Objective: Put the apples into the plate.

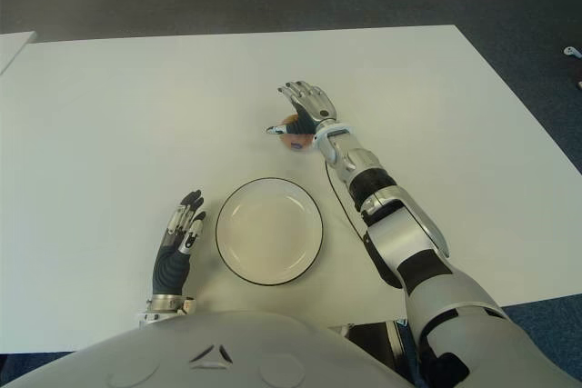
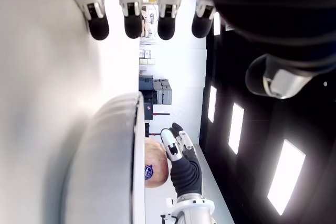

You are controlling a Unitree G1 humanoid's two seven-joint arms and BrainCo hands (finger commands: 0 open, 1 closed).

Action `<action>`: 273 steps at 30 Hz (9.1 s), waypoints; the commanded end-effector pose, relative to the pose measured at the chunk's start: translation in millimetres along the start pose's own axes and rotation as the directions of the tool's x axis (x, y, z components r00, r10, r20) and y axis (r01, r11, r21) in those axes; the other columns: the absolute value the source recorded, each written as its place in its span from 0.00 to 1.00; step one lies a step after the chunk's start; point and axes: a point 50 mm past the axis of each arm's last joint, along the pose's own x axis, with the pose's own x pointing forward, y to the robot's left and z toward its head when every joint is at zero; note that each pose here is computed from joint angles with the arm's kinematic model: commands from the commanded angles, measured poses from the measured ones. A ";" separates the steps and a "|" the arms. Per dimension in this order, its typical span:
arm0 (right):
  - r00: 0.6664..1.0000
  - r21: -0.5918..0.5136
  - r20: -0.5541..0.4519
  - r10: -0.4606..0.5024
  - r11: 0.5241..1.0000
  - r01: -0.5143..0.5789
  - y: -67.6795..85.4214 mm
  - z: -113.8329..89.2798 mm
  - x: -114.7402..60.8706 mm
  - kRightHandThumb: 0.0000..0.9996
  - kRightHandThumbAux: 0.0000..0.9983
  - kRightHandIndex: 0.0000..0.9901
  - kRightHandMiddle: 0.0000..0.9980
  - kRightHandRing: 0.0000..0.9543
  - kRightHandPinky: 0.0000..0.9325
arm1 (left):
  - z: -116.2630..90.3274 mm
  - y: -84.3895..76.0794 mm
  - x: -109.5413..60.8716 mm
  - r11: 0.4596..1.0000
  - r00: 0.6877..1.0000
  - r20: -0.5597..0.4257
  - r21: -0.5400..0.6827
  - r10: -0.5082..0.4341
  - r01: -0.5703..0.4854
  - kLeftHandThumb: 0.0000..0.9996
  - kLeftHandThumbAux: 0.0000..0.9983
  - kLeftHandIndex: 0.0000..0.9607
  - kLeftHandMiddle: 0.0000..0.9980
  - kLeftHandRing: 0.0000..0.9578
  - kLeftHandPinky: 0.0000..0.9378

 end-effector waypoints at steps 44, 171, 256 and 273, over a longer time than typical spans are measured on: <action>0.993 0.080 -0.010 0.116 0.990 -0.115 57.8 3.6 -35.6 0.27 0.38 0.02 0.01 0.00 0.00 | -1.9 -4.5 -9.3 1.000 0.997 -0.074 0.000 -0.001 0.001 0.02 0.34 0.05 0.03 0.01 0.05; 0.913 0.274 0.237 -0.331 0.925 0.264 -101.6 12.6 -59.5 0.95 0.66 0.39 0.50 0.54 0.88 | 21.1 -11.0 -5.4 0.997 0.994 -0.104 -0.066 0.028 -0.035 0.07 0.37 0.05 0.06 0.06 0.11; 0.708 -0.090 0.675 0.206 0.976 -0.199 -35.1 73.9 -164.5 0.03 0.37 0.00 0.00 0.00 0.00 | 23.7 -9.0 -1.8 0.995 0.994 -0.103 -0.093 0.019 -0.029 0.06 0.46 0.03 0.05 0.09 0.16; 0.712 -0.045 0.676 0.191 0.975 -0.219 -33.6 71.6 -161.6 0.03 0.28 0.00 0.00 0.00 0.00 | 24.9 -10.1 -0.7 0.996 0.996 -0.086 -0.081 0.030 -0.037 0.06 0.44 0.02 0.05 0.09 0.16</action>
